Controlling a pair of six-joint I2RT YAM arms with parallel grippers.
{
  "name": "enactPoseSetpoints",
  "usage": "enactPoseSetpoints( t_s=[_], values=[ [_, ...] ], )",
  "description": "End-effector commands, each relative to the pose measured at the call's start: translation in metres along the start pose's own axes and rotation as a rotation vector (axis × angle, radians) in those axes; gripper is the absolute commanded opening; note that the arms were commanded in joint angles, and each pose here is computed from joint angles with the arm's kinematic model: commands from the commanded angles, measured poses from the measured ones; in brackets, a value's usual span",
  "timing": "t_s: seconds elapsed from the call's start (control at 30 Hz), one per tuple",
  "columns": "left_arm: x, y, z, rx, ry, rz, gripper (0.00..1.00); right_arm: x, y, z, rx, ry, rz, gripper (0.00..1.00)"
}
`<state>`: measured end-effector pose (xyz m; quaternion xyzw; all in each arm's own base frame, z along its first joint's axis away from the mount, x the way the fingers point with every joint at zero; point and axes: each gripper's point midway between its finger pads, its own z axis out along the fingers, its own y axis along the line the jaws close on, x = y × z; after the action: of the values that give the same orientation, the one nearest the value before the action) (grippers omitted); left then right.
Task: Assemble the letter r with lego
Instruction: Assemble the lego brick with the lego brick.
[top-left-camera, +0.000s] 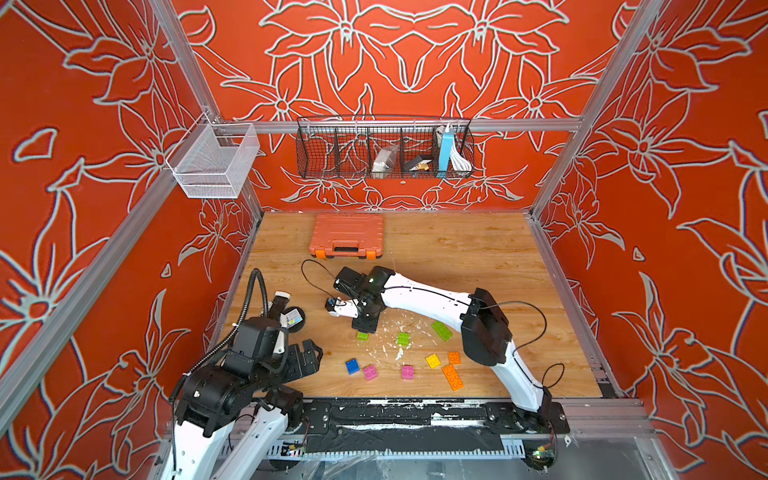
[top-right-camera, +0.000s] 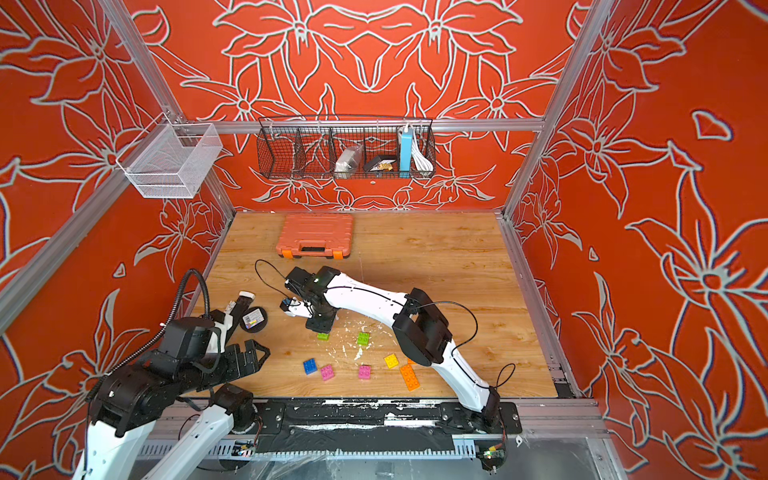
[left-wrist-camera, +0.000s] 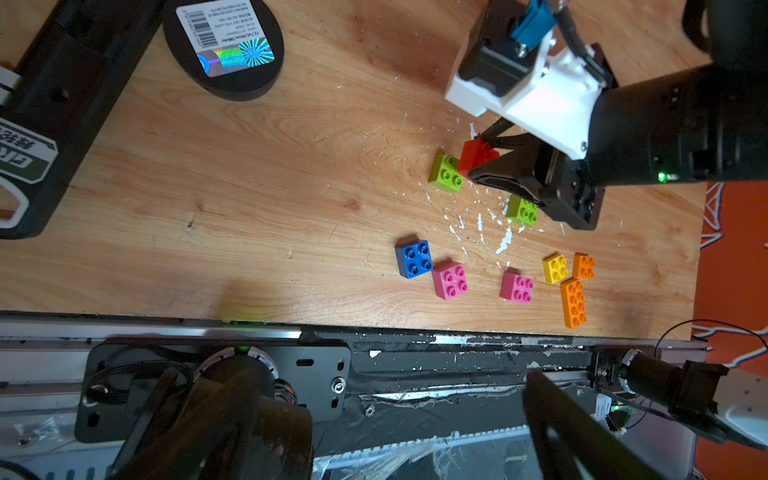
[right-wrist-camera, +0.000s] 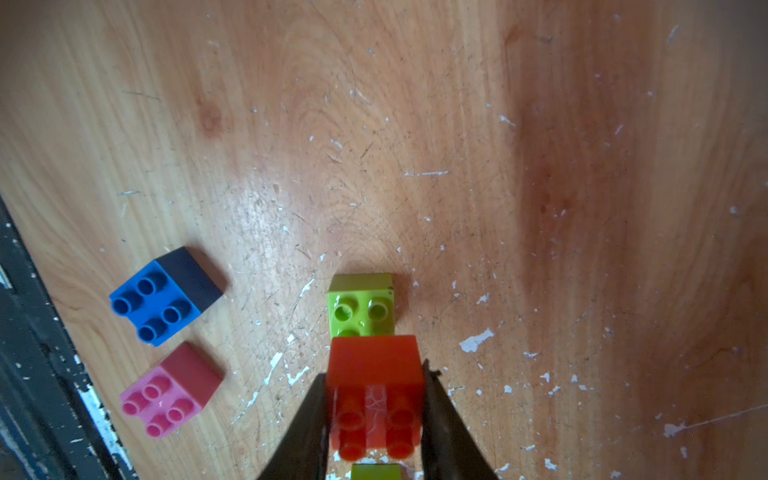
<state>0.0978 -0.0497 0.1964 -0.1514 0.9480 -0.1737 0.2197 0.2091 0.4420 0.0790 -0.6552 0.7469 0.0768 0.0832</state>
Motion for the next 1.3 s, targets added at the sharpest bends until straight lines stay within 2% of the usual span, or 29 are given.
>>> enactPoseSetpoints(
  t_s=[0.0,0.47,1.27],
  values=[
    [0.006,0.001,0.007,0.003,0.032,0.033,0.99,-0.003,0.004,0.0,0.018,0.019,-0.034,0.0],
    [0.012,0.007,0.016,-0.01,0.052,0.023,1.0,0.006,0.008,0.011,0.015,0.099,-0.084,0.0],
    [0.014,0.004,0.023,0.005,0.075,0.032,1.0,0.01,0.007,0.025,-0.002,0.174,-0.055,0.0]
  ],
)
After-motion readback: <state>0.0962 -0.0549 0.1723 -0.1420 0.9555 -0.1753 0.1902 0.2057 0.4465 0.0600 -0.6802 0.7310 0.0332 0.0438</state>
